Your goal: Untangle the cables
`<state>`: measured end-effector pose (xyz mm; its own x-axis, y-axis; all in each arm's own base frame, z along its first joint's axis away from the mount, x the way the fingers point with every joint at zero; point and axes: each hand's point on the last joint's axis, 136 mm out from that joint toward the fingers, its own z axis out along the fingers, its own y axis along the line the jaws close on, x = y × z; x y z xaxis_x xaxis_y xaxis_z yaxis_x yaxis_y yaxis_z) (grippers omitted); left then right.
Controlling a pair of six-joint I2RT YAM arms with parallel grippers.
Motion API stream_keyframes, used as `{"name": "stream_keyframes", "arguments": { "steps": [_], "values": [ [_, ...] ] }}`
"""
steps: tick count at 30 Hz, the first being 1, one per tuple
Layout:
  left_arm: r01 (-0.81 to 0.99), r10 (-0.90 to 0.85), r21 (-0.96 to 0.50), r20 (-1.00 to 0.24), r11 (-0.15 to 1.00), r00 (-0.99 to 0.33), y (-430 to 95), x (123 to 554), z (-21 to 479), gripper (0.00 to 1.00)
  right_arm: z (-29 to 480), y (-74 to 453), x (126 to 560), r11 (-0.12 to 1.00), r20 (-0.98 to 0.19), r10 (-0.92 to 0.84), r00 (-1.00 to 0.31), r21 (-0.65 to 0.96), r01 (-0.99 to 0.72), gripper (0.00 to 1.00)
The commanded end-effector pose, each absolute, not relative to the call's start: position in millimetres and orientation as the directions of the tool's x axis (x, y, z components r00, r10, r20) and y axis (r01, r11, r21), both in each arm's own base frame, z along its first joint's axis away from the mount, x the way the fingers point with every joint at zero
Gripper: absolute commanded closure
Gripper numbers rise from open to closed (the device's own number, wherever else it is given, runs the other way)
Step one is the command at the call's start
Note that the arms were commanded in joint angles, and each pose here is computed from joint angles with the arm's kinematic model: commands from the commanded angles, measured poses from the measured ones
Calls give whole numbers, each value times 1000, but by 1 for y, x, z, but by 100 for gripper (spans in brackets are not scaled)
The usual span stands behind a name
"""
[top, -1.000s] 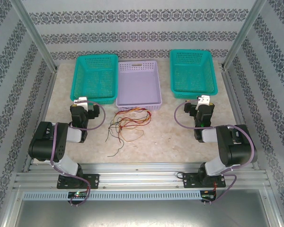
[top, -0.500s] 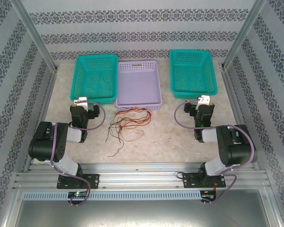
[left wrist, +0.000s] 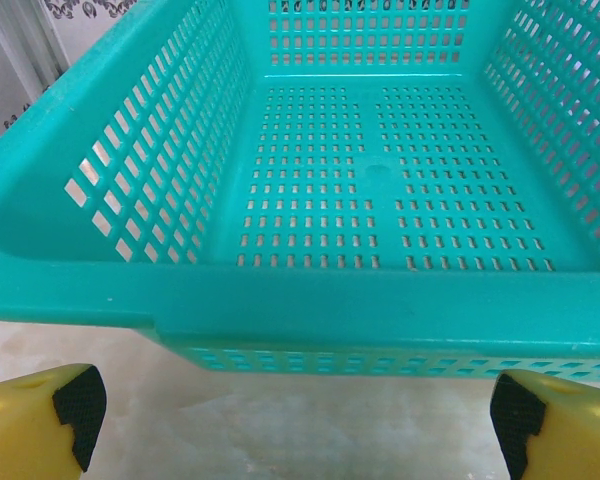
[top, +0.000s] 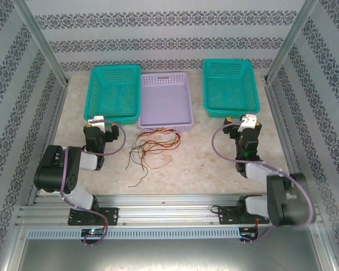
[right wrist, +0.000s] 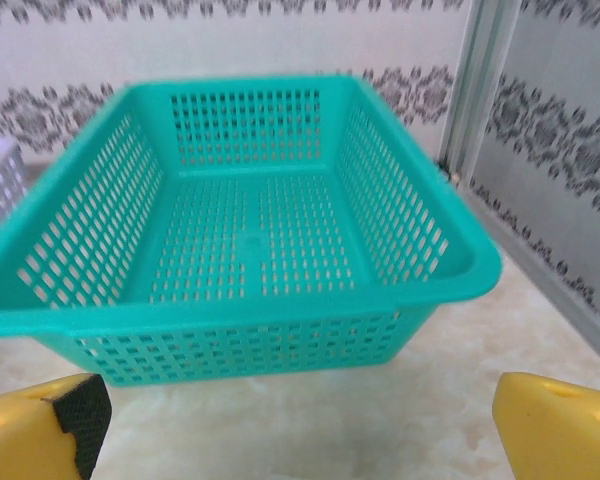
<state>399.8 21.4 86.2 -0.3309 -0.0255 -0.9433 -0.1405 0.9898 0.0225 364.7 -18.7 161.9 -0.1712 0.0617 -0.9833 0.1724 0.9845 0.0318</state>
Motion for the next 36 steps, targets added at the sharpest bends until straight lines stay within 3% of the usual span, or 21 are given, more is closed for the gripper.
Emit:
{"name": "stream_keyframes", "arguments": {
  "steps": [1, 7, 12, 17, 21, 25, 29, 36],
  "values": [
    [-123, -13, 30, -942, 992, -335, 20, 398, 88, 0, 173, -19, 350, 983, -980, 72, -184, 38, 180, 2],
    [-150, -28, 21, -947, 988, -321, 25, 397, 90, 0, 238, 19, 336, 979, -976, 200, -86, 203, -19, 2],
    [-223, -55, -5, -974, 975, -220, 37, 376, 104, 0, 262, 2, 319, 825, -825, 565, -27, 562, 63, 2],
    [-218, -30, 17, -977, 976, -212, 33, 371, 120, 0, 251, -9, 306, 694, -694, 718, -45, 711, 116, 2],
    [-184, -3, 39, -975, 982, -221, 25, 371, 136, 0, 263, 11, 315, 744, -738, 665, -119, 668, 17, 2],
    [-212, -24, 17, -982, 977, -186, 21, 361, 158, 0, 266, 14, 316, 767, -762, 638, -112, 642, 9, 2],
    [-193, -169, -151, -982, 970, -81, 15, 353, 188, 0, 261, 14, 315, 758, -754, 651, -87, 652, 21, 2],
    [-327, -496, -425, -850, 844, -177, 20, 344, 199, 0, 258, 36, 319, 816, -800, 565, -202, 578, -7, 2]
  ]
}}
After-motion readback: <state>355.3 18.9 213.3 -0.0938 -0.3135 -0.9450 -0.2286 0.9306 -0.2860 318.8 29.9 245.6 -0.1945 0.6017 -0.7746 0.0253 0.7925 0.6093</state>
